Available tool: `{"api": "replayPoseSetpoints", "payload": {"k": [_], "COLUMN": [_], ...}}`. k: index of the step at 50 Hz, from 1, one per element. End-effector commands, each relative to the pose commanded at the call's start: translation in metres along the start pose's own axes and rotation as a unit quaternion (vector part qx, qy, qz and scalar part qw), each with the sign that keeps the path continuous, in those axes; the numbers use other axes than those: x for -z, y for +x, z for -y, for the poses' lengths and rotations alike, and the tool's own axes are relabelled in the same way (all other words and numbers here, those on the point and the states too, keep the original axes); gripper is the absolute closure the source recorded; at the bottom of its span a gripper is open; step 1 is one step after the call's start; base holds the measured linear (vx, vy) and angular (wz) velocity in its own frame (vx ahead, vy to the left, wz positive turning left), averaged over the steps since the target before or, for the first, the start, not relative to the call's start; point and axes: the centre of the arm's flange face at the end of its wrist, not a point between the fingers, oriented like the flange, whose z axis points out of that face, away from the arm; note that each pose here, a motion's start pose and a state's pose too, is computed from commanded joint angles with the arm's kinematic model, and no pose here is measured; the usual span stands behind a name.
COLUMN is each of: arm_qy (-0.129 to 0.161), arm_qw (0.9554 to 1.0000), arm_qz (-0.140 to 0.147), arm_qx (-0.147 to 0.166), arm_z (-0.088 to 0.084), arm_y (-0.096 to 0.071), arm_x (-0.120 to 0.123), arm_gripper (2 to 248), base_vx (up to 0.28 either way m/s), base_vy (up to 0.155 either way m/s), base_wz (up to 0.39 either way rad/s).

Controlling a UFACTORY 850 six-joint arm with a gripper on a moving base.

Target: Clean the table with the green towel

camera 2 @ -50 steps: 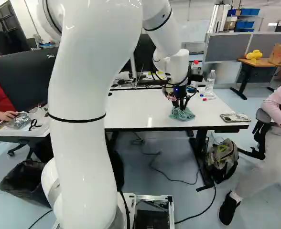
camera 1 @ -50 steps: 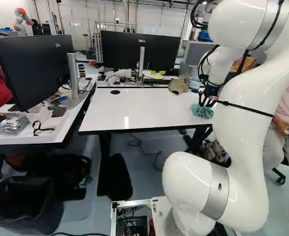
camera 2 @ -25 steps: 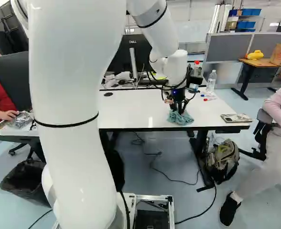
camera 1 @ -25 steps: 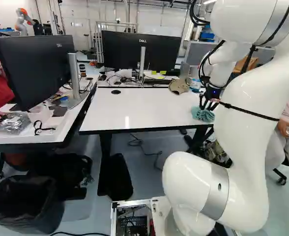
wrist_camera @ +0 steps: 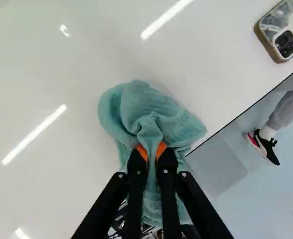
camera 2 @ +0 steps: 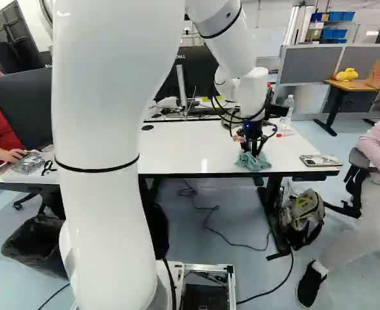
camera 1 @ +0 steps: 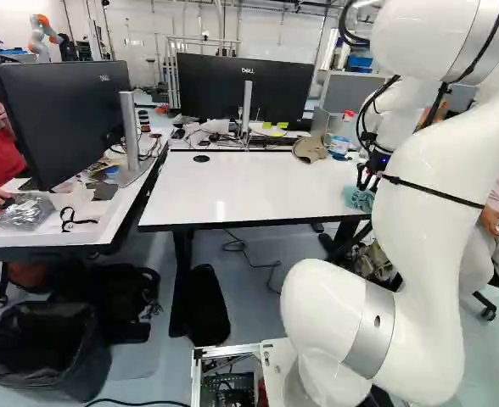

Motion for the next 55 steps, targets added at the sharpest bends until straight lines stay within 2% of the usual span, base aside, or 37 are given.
{"api": "replayPoseSetpoints", "payload": {"k": [11, 22, 39, 55], "arm_qy": [-0.003, -0.003, 0.002, 0.007], "arm_qw": [0.9999, 0.9999, 0.9998, 0.9994], "arm_qz": [-0.005, -0.012, -0.02, -0.017], "arm_qx": [-0.012, -0.012, 0.008, 0.031], "arm_z": [-0.015, -0.014, 0.01, 0.039], "arm_y": [0.014, 0.033, 0.051, 0.043], "arm_x": [-0.003, -0.008, -0.012, -0.01], "arm_gripper": [212, 212, 212, 212], "base_vx": [0.0, 0.0, 0.0, 0.0], "base_vy": [0.0, 0.0, -0.003, 0.0], "base_wz": [0.0, 0.0, -0.012, 0.0]}}
